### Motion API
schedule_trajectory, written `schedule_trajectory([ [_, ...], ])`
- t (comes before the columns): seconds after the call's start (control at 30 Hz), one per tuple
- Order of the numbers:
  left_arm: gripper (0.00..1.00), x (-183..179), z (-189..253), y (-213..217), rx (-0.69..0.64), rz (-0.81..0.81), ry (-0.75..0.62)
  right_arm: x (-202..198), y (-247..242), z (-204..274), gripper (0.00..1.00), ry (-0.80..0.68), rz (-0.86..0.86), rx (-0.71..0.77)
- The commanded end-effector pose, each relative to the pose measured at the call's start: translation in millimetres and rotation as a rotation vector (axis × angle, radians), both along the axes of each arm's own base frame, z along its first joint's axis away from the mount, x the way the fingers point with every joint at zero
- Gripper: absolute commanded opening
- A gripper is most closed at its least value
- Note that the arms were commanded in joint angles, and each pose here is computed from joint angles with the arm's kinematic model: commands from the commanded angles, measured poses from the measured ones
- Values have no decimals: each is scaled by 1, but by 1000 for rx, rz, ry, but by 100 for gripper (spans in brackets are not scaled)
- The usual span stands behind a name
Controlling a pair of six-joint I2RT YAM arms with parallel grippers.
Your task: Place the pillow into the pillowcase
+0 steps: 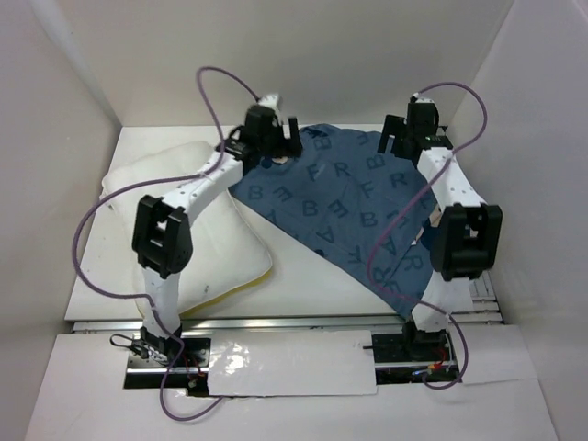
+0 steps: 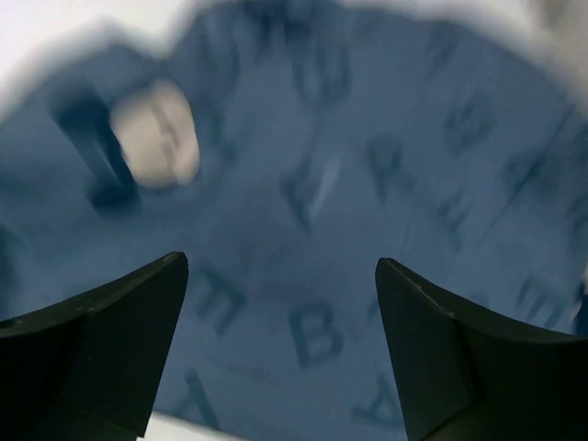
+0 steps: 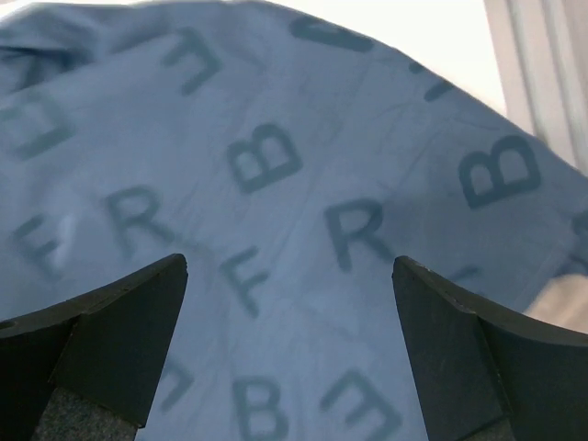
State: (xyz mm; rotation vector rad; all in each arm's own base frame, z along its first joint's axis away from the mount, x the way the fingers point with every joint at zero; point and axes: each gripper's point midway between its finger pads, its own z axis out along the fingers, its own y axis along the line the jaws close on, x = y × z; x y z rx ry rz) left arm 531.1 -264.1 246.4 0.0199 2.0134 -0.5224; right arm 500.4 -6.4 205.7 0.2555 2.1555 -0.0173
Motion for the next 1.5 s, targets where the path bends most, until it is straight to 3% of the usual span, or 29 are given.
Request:
schedule_trajectory([
  [0.0,95,-52,-89,-36,115,-57,252,12,-38,-40,100,129,-87,13],
  [0.07,93,-69,-136,-45,175,-39,388,14,-52,-63,100,176,-121,40],
  [0.23,90,-72,-201,-54,173,-2,555,-12,-81,-132,100,326,-237,45],
  [0.4,92,-57,-228,-56,134,9,611,-58,-76,-178,100,436,-334,93],
  [0.6,97,-39,-254,-75,76,-8,659,-127,-17,-225,100,572,-263,314],
  [0.67,97,-29,-265,-84,28,-29,667,-138,28,-213,100,556,-145,429],
  [0.7,97,-26,-267,-89,11,-47,663,-166,46,-223,100,608,-100,461],
  [0.87,99,0,-240,-127,-182,-154,575,-232,126,-196,100,621,142,464],
  [1.0,99,11,-204,-154,-268,-243,464,-289,208,-184,100,709,559,423],
  [1.17,99,-1,-151,-191,-248,-385,298,-298,281,-146,100,641,885,328],
  [1.33,99,1,-75,-184,-175,-414,87,-241,265,-105,100,473,763,137],
  [1.37,99,4,-37,-173,-182,-396,25,-222,254,-88,100,430,717,127],
  [1.43,100,6,-17,-152,-145,-340,3,-190,220,-73,100,378,558,87],
  [1.47,100,5,21,-134,-147,-319,-51,-173,211,-59,100,330,498,83],
])
